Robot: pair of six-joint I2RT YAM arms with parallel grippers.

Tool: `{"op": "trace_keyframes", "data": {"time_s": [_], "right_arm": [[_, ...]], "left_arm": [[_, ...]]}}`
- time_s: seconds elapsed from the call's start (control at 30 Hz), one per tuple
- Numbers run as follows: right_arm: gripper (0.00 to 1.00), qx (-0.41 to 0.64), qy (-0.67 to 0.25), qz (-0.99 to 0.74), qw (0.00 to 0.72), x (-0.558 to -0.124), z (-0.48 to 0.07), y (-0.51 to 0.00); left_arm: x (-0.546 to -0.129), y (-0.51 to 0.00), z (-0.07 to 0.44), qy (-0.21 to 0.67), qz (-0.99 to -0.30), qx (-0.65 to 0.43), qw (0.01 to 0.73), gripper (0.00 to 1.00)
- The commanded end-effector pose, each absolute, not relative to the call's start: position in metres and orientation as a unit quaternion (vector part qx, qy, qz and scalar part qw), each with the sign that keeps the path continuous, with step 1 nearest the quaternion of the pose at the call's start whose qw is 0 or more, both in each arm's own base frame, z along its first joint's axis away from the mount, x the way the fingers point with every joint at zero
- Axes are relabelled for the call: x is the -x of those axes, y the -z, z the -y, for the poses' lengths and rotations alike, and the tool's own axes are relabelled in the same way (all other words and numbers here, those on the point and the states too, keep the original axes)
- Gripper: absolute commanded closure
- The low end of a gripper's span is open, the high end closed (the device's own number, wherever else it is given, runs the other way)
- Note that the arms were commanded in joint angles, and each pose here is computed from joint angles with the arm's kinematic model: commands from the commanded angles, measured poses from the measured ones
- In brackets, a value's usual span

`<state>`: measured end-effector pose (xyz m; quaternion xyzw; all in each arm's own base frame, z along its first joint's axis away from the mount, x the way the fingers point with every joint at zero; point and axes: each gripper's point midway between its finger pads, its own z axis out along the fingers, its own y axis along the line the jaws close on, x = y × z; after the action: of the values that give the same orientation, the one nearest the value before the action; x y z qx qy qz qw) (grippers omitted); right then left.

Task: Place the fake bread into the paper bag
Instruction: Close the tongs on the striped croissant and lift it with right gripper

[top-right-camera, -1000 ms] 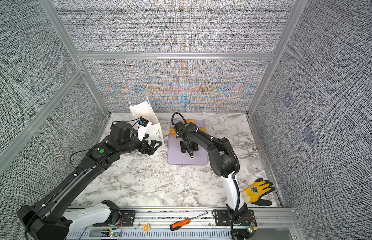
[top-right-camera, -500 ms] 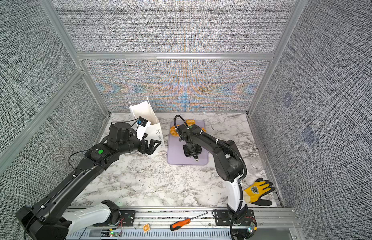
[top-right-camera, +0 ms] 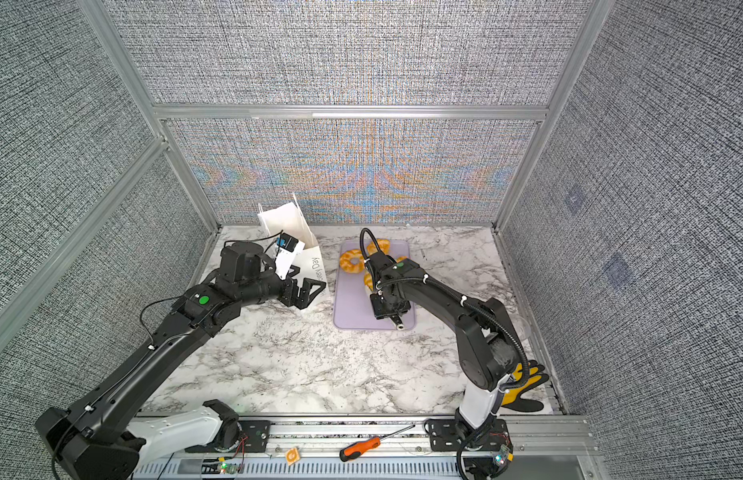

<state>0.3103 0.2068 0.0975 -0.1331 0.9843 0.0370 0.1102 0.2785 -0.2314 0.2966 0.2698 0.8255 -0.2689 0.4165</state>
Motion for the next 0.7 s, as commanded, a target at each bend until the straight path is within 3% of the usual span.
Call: {"op": "trace_keyframes", "data": {"time_s": [0.0, 0.67], "right_arm": [[0.53, 0.135, -0.075, -0.979, 0.133, -0.317, -0.219, -0.106], [0.55, 0.123, -0.198, -0.945, 0.23, -0.324, -0.245, -0.17]], "left_arm": [[-0.283, -0.312, 0.235, 0.278, -0.812, -0.268, 0.438, 0.01], [-0.295, -0.343, 0.231, 0.259, -0.807, -0.277, 0.453, 0.01]]}}
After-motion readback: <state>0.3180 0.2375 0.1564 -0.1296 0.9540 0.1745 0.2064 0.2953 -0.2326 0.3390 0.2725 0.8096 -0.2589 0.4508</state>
